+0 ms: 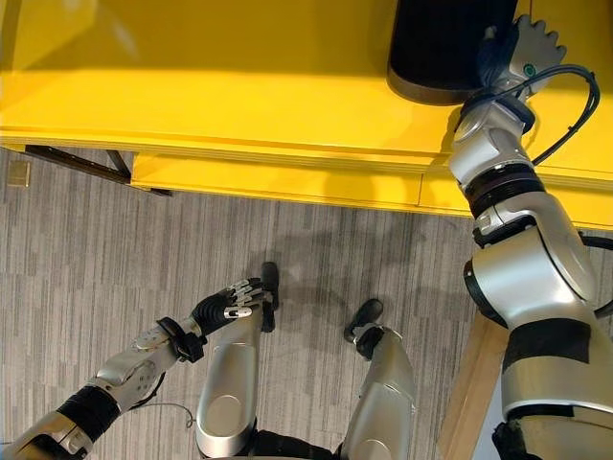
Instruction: Move parts from the plastic box to the shelf.
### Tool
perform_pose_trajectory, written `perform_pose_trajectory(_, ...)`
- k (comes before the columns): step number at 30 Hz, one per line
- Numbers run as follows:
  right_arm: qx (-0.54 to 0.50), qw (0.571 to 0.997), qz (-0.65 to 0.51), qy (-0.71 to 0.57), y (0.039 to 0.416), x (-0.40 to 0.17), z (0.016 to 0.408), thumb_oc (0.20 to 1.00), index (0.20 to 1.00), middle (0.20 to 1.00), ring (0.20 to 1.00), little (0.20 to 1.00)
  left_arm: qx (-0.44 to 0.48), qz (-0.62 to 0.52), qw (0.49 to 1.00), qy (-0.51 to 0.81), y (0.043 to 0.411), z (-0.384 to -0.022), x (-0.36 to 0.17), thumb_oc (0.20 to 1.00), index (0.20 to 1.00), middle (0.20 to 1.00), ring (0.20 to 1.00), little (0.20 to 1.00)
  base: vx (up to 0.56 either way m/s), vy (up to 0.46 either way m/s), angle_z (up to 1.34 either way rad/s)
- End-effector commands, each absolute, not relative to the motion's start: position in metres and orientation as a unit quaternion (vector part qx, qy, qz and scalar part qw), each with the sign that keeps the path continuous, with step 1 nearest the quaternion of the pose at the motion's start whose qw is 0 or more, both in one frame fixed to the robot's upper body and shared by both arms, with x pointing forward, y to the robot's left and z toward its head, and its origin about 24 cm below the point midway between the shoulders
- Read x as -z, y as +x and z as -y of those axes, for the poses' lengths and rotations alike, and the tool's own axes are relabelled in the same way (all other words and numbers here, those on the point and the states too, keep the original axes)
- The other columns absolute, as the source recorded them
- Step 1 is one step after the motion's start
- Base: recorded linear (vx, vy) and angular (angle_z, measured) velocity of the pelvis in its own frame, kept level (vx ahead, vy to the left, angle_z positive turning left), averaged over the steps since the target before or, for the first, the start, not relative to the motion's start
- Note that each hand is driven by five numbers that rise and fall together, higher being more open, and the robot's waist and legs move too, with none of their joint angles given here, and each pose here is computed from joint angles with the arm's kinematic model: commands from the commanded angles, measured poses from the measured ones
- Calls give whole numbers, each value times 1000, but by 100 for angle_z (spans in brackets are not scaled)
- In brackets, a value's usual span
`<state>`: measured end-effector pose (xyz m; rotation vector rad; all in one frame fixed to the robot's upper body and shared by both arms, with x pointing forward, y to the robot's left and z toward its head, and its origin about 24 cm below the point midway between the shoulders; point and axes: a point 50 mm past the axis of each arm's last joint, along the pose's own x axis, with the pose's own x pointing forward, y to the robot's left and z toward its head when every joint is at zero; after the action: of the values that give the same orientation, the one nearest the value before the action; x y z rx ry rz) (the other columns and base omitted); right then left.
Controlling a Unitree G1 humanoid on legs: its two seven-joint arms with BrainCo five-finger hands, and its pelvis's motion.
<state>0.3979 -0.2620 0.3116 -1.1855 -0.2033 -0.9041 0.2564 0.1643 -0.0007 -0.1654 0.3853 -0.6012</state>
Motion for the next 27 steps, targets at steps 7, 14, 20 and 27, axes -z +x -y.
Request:
perform_pose_trajectory(7,475,620,189,-594,372,-387,273,200,200,200,200,200,342,-183,917,-95,240,-156,6,1000,1000,1000,1000,1000,-8,-29,2)
perform_pose_trajectory(14,484,624,185,-585,369,-391,276,200,200,200,200,200,344,-181,917,-93,238,-159,6,1000,1000,1000,1000,1000,1,-3,0)
perform_pose_trajectory(20,499,647,170,-551,368,-388,281,1000,1000,1000,1000,1000,353,-184,913,-93,236,-157,8,1000,1000,1000,1000,1000,0,0,0)
perform_pose_trajectory(27,475,762,181,-402,378,-367,280,1000,1000,1000,1000,1000,364,-189,907,-96,238,-148,5,1000,1000,1000,1000,1000,-20,13,0)
